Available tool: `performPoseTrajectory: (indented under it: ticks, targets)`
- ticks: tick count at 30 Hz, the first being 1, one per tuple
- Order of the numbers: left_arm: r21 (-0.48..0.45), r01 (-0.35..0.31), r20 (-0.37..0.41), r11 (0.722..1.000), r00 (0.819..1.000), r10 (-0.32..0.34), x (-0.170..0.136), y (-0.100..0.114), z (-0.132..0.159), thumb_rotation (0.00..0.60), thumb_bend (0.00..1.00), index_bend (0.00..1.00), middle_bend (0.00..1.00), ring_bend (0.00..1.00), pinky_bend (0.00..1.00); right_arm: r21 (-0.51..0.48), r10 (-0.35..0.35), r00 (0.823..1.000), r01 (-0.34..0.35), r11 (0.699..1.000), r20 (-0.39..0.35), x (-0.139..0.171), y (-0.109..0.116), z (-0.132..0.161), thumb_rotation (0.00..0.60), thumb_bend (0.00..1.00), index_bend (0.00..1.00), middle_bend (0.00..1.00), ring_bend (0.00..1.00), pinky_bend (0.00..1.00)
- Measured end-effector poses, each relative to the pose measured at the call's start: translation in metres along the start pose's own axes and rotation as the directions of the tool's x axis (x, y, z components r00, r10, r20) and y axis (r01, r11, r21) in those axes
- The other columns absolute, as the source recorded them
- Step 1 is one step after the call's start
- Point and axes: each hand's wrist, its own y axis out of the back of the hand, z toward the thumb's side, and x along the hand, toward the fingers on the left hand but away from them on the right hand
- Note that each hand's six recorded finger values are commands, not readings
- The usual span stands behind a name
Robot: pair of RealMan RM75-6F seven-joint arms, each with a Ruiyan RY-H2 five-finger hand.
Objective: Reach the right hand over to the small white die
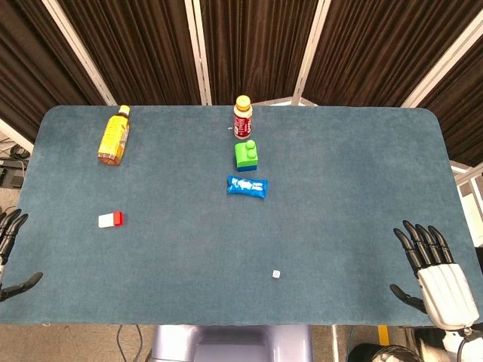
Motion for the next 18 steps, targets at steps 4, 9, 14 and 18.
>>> performPoseTrajectory:
  ticks: [4,9,14,18]
  targets:
    - [-0.001,0.0,0.0,1.0,1.0,0.0,0.0,0.0,-0.001,0.6,0.0,0.0,0.0,0.0,0.0,0.002,0.007,1.0,-0.007,1.0,-0.002,0.0,-0.002,0.001,0.6,0.0,0.0,0.0,0.0,0.0]
    - [0.001,0.007,-0.003,1.0,1.0,-0.007,0.0,-0.001,-0.001,0.6,0.0,0.0,0.0,0.0,0.0,0.008,0.03,0.999,-0.029,1.0,-0.012,0.0,-0.008,0.002,0.6,0.0,0.0,0.14,0.08,0.01]
    - [0.011,0.01,-0.002,1.0,1.0,-0.01,0.004,-0.003,0.0,0.6,0.0,0.0,0.0,0.0,0.0,0.07,0.069,0.995,-0.064,0.996,-0.078,-0.004,-0.023,0.008,0.6,0.23,0.0,0.67,0.63,0.7]
    - [0.028,0.027,-0.018,0.999,0.999,-0.026,0.01,-0.009,-0.003,0.6,0.0,0.0,0.0,0.0,0.0,0.149,0.127,0.973,-0.099,0.984,-0.193,-0.008,-0.045,0.015,0.6,0.43,0.0,0.76,0.73,0.92]
